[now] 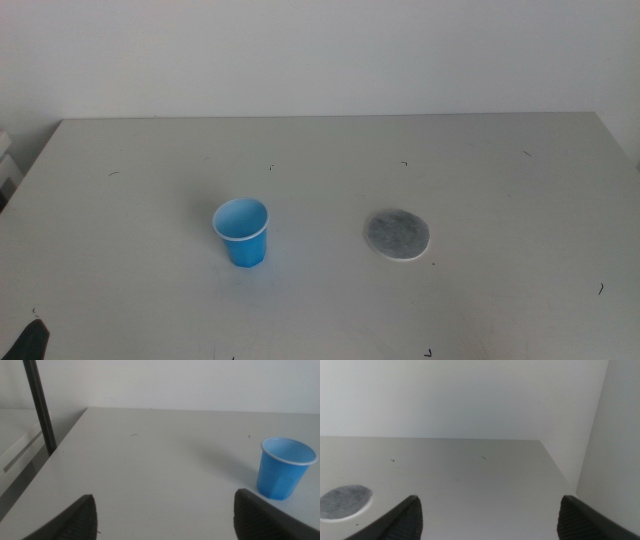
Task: Place an empty cup on a cup mat.
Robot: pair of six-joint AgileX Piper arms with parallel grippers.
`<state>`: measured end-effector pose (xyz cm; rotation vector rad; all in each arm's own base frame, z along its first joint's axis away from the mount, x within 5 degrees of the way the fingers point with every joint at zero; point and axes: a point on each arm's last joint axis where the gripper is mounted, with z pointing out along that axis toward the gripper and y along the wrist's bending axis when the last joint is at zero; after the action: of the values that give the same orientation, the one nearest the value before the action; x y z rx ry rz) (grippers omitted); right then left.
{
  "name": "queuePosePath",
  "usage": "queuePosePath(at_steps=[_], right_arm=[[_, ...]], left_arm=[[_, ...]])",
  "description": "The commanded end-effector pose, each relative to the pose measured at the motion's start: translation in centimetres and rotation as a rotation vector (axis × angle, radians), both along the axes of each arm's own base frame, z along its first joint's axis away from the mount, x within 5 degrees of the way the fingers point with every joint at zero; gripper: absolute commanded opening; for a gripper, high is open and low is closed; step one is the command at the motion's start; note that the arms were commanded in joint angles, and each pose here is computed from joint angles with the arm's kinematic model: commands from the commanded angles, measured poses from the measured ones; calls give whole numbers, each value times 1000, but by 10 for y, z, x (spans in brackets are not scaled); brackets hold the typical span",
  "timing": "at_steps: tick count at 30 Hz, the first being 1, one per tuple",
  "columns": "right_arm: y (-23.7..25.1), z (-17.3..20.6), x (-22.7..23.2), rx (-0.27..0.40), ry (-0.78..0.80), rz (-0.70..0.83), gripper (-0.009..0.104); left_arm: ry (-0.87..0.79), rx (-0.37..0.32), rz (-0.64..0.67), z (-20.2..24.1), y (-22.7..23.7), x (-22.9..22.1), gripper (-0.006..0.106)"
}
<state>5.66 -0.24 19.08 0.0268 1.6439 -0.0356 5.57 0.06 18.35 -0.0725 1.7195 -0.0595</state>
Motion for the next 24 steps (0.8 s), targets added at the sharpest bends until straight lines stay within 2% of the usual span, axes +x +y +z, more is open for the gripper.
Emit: queuePosePath(at_steps=[1,6,16,24], right_arm=[[0,11,-2,-23,-108,2,94],[0,11,-2,-23,-108,2,94],[0,11,-2,-23,-108,2,94],[0,11,-2,-23,-108,2,94]], left_arm=[[-76,-7,-1,13,0,0,105],[-37,-18,4,44,0,0,105],[7,-15,15,138,1,13,105],[114,-18,27,199,2,31,105]])
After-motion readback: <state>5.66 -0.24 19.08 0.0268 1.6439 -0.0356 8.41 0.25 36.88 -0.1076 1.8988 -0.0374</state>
